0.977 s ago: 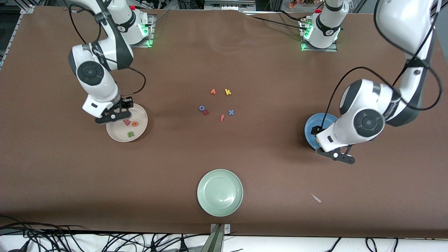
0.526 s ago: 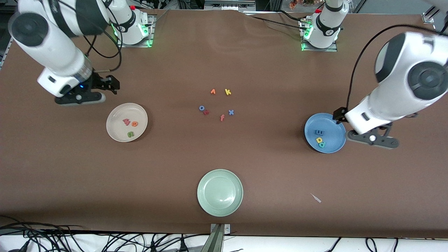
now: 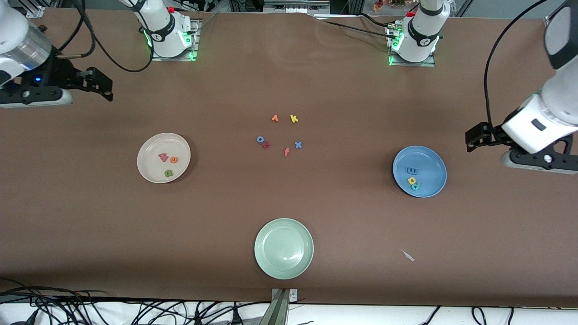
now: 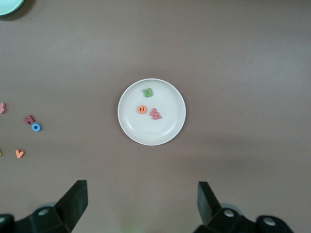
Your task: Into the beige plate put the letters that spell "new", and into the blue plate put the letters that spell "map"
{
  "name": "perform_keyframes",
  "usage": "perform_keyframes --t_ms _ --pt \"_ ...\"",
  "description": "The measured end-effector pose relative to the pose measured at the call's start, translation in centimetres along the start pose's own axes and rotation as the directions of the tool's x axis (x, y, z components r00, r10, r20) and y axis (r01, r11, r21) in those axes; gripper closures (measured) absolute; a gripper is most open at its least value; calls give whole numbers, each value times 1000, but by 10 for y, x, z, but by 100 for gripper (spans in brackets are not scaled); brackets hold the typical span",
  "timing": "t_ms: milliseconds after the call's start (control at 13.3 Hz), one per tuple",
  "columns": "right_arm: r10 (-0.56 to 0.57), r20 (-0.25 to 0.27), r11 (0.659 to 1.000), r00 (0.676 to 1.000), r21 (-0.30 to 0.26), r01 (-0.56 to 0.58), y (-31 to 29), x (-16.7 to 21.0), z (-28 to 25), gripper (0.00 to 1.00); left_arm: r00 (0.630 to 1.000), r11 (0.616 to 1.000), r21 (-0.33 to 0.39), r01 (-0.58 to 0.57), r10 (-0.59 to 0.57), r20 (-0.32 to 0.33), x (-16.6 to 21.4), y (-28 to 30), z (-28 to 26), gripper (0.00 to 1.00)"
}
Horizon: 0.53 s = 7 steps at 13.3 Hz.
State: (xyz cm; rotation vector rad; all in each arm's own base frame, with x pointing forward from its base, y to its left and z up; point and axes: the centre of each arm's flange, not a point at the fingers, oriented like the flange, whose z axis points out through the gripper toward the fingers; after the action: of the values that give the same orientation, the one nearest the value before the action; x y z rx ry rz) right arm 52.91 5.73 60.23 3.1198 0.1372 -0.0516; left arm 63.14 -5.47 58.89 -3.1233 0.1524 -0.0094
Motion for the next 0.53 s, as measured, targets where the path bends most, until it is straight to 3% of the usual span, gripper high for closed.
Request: perform_keyframes --t_ms 150,526 --pt "-3 7 1000 1000 2 3 0 2 4 0 999 998 -43 41 -42 -26 -12 -10 1 0" --pt "-37 12 999 999 -1 37 -19 5 1 0 1000 1000 -20 1 0 13 -82 29 -20 0"
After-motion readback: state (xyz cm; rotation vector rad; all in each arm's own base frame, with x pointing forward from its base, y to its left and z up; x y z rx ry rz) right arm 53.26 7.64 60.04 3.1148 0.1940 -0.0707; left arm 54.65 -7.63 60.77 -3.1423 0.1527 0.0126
